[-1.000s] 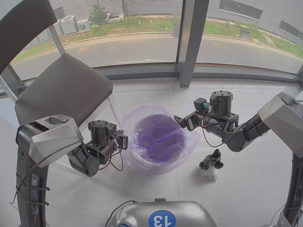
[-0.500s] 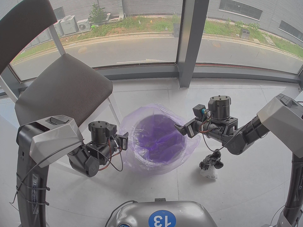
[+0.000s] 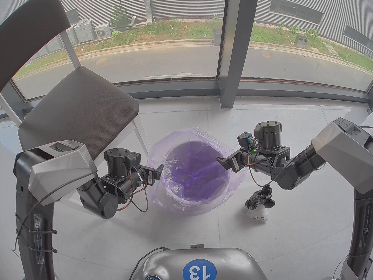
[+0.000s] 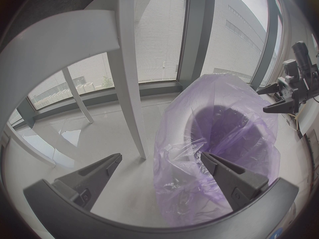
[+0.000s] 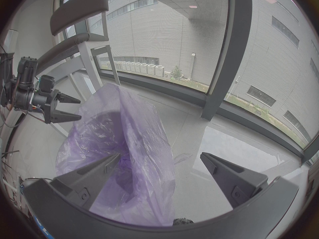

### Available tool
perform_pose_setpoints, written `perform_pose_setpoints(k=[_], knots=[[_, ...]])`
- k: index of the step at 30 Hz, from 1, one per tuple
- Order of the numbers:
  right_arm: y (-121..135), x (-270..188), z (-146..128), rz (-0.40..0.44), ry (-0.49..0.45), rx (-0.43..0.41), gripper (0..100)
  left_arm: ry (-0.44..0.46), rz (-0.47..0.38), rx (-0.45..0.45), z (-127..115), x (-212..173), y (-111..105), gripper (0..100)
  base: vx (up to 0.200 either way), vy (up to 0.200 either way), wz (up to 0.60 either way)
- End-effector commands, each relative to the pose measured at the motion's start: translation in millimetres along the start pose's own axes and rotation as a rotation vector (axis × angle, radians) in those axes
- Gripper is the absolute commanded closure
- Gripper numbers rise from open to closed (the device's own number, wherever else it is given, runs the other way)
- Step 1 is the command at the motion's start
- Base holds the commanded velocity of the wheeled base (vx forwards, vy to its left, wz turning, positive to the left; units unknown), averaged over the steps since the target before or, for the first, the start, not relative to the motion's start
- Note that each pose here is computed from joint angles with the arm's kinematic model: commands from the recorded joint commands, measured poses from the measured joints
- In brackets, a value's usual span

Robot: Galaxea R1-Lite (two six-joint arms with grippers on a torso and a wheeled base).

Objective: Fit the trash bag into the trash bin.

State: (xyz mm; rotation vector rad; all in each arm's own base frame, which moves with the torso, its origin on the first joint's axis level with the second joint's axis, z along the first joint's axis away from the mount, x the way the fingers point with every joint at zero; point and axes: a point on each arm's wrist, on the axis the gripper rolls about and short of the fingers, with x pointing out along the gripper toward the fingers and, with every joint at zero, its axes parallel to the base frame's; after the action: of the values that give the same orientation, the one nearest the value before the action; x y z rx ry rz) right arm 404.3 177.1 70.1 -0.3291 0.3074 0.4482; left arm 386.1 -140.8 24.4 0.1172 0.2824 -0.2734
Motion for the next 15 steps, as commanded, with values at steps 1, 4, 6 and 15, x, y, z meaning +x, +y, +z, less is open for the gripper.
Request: perform_pose_setpoints(k=[1, 4, 6, 15], knots=[[-2.1, 6.8, -8.6, -0.004, 0.018, 0.003, 100, -0.012, 0.000, 0.000, 3.7, -2.3, -0.2, 0, 0.000, 0.000, 0.00], [-2.8, 7.8, -6.1, -0.006, 0.008, 0.012, 100, -0.014, 0.000, 0.000, 4.5, -3.6, -0.6, 0, 0.000, 0.000, 0.00], [-3.1, 7.5, -5.1, -0.007, 0.005, 0.012, 100, -0.015, 0.000, 0.000, 5.1, -3.8, -0.6, 0, 0.000, 0.000, 0.00], [-19.2, -4.5, 10.0, -0.044, -0.022, 0.020, 100, -0.044, 0.000, -0.002, 9.1, -4.8, -0.3, 0, 0.000, 0.000, 0.00]])
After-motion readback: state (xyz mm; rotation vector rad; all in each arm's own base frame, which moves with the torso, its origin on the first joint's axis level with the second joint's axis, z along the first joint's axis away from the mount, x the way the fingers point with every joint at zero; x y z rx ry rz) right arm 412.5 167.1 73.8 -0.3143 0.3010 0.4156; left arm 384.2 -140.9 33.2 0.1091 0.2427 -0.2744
